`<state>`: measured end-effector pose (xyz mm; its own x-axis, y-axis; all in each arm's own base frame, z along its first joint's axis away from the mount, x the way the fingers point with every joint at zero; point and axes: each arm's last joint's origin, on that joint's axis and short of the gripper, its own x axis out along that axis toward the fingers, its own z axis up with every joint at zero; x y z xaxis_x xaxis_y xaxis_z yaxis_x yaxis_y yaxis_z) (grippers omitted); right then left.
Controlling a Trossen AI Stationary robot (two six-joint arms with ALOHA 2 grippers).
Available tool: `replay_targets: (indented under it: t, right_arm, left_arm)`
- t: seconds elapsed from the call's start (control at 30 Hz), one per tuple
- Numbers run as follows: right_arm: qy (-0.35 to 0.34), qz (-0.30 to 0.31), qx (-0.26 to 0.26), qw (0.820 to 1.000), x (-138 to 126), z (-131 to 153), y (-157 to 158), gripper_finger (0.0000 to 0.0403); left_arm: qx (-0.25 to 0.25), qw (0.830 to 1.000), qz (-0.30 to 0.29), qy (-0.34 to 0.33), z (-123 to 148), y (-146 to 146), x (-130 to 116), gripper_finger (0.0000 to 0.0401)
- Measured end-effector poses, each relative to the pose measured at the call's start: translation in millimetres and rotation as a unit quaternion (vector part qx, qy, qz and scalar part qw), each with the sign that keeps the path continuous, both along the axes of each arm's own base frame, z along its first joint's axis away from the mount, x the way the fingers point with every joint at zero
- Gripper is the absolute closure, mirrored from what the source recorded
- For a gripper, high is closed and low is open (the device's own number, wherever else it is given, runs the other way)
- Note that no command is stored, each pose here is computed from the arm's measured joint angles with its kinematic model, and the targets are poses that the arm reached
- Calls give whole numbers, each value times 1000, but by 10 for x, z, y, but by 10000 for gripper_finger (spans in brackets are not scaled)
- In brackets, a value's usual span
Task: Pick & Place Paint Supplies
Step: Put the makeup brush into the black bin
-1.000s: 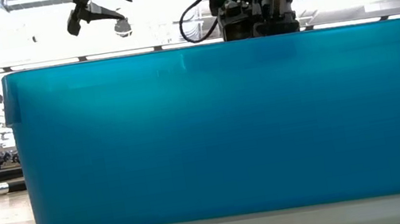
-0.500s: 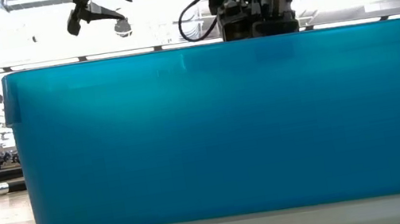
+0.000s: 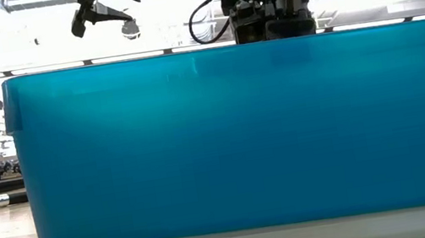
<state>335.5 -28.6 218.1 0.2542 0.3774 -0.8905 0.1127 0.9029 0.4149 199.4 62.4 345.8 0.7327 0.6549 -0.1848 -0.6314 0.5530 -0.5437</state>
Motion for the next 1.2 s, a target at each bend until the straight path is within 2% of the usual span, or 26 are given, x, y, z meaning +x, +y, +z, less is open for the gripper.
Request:
replay_targets:
  t: [0.23,0.47,0.8,0.97,1.13,1.2]
  right_arm:
    - [-2,-5,1,1000,8,2,-1,269]
    - [-2,-5,2,1000,8,2,0,244]
    - [5,-6,4,1000,-10,8,2,238]
    - [15,3,13,1000,-73,49,-13,238]
    - [-8,9,10,1000,-159,204,-51,238]
    - [-21,7,7,1000,-213,298,-72,238]
  left_arm:
    - [0,1000,0,0,0,-2,0,220]
    - [0,1000,-2,0,0,-9,3,220]
    - [10,1000,-5,17,-12,-10,0,220]
    - [11,999,23,44,-60,11,-17,220]
    - [37,998,42,-4,52,70,-14,220]
    - [48,998,51,-2,74,110,-29,220]
